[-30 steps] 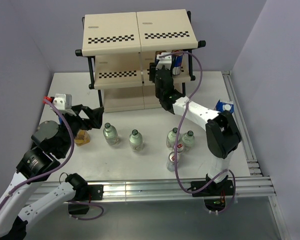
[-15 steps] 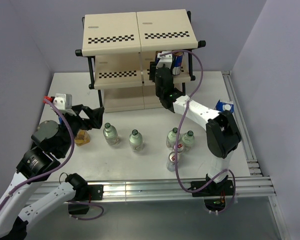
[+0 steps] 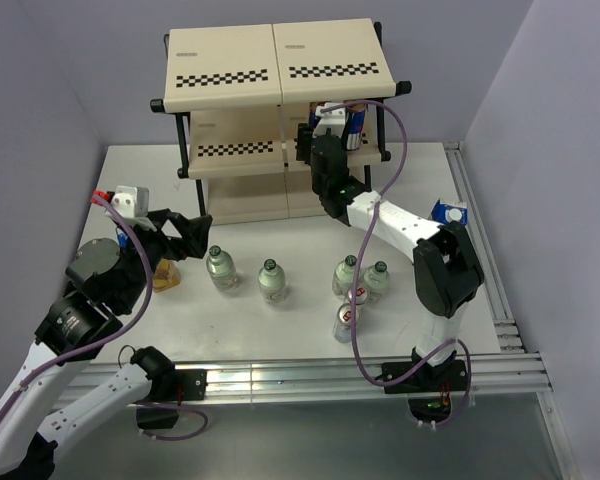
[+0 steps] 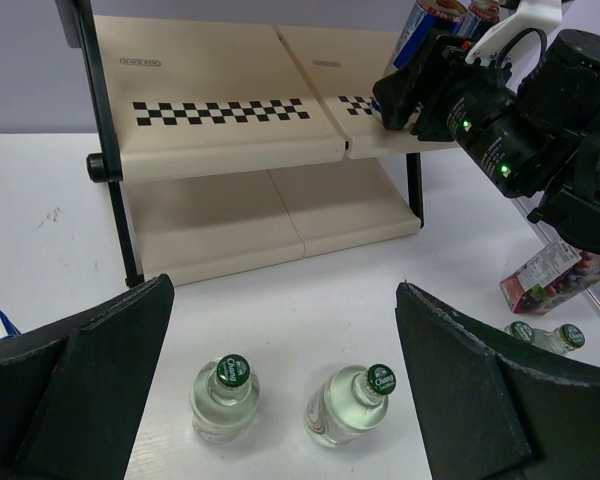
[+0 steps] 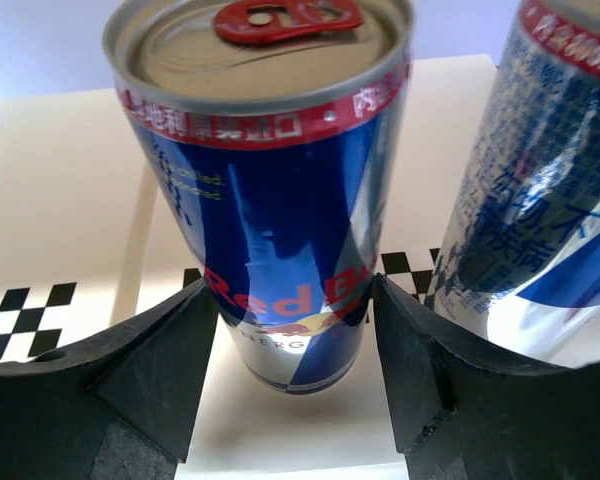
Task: Place and organize the beverage onto the shelf
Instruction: Place the drink on the shelf.
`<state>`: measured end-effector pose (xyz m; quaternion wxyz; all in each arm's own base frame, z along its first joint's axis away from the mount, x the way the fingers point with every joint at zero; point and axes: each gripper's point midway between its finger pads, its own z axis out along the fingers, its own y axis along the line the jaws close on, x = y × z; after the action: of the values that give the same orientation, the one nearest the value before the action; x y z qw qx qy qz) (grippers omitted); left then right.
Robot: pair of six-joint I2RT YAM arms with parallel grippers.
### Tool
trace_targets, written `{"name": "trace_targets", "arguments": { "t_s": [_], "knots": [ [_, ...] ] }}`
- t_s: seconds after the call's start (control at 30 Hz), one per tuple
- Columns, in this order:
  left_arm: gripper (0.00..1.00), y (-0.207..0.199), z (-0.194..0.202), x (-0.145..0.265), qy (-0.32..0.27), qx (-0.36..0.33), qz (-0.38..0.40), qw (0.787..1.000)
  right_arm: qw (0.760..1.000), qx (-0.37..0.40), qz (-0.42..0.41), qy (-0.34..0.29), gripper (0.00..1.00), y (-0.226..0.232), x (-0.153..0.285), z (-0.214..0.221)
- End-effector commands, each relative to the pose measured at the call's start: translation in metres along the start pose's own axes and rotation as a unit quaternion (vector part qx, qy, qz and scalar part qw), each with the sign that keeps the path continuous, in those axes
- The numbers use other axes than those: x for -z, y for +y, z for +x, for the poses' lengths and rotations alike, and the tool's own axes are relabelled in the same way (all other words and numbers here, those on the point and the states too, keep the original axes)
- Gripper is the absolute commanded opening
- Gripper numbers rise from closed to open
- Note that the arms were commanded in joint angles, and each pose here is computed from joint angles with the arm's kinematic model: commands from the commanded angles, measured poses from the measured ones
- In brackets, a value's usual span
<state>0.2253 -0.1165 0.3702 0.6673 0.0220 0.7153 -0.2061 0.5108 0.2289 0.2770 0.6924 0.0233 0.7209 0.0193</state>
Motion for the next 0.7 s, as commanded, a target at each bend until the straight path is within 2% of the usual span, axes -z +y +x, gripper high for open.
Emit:
{"name": "trace_targets", "arguments": {
  "t_s": [0.0,0.17,0.33,0.67],
  "knots": [
    [0.99,-0.006,-0.008,0.0,-0.013,0.001,0.017,1.0,0.999,-0.032,-0.005,-0.035,0.7,0.0,0.009,-0.035],
    [0.99,-0.006,-0.01,0.002,-0.017,0.001,0.019,1.0,0.999,-0.039,-0.004,-0.037,0.74,-0.001,0.015,-0.037],
    [1.0,-0.006,-0.007,-0.001,-0.01,0.0,0.018,1.0,0.998,-0.049,-0.003,-0.041,0.84,-0.002,0.022,-0.043],
    [1.0,-0.001,-0.008,-0.002,-0.013,0.001,0.003,1.0,0.997,-0.064,-0.021,-0.039,0.86,-0.003,0.047,-0.047]
  ]
}}
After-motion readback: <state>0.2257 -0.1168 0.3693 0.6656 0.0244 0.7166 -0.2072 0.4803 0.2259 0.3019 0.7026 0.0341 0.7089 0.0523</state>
